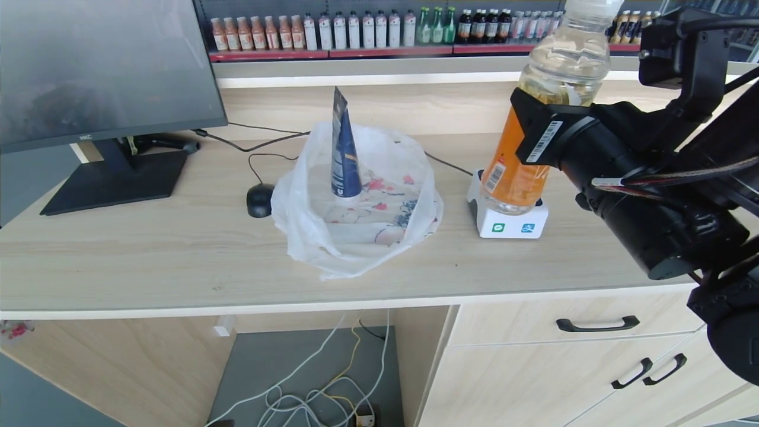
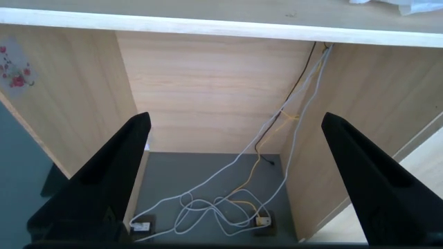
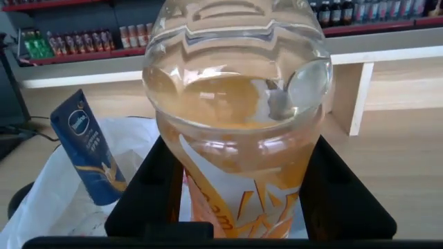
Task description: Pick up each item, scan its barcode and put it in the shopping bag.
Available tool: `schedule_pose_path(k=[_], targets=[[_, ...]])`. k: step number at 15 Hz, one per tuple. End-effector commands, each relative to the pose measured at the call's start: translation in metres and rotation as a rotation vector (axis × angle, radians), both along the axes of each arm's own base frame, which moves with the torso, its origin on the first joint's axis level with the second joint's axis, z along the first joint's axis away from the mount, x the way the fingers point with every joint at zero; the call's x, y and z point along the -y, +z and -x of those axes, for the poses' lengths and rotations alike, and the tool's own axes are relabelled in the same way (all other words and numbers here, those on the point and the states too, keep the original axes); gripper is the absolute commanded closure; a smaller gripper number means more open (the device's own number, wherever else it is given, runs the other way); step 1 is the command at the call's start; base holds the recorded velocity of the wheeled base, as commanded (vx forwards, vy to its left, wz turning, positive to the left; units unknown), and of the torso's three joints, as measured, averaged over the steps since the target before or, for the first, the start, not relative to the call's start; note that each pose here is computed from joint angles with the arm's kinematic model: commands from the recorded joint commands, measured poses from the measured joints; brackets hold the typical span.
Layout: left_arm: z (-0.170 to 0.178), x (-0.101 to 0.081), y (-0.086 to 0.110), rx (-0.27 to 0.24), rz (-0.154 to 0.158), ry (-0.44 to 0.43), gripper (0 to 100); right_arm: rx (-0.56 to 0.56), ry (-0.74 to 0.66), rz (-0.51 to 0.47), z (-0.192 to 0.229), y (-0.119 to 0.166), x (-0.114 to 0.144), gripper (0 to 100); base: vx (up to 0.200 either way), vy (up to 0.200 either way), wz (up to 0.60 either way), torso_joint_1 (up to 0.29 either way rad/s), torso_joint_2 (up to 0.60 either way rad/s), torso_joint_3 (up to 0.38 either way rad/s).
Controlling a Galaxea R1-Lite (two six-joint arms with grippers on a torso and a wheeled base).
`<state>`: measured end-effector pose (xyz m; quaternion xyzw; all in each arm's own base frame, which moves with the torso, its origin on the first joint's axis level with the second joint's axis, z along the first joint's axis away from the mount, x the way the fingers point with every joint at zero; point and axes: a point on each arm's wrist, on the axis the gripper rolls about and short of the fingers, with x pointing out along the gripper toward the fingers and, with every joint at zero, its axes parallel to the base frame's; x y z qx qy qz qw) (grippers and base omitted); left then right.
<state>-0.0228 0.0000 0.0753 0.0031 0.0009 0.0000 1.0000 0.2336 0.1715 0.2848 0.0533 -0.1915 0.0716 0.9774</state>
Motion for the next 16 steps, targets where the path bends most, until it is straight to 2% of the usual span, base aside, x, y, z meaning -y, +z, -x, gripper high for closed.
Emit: schedule_pose_path(k=[1, 3, 12, 16], targets=[[0.000, 0.000, 0.000, 0.000, 0.000, 0.000, 0, -0.005, 0.000, 0.004, -0.001, -0.002, -0.001, 100, 0.000, 0.200, 0.00, 0.002, 0.00, 0.002], [0.000, 0.000, 0.000, 0.000, -0.001, 0.000, 0, -0.011, 0.000, 0.009, -0.003, -0.004, -0.002, 100, 0.000, 0.200, 0.00, 0.005, 0.00, 0.002], [0.000, 0.000, 0.000, 0.000, -0.001, 0.000, 0, -0.040, 0.001, 0.035, -0.026, -0.018, -0.021, 100, 0.000, 0.000, 0.00, 0.000, 0.00, 0.000], [0.000, 0.000, 0.000, 0.000, -0.001, 0.000, 0, -0.033, 0.012, 0.053, -0.058, -0.027, -0.031, 100, 0.000, 0.000, 0.00, 0.000, 0.00, 0.000]])
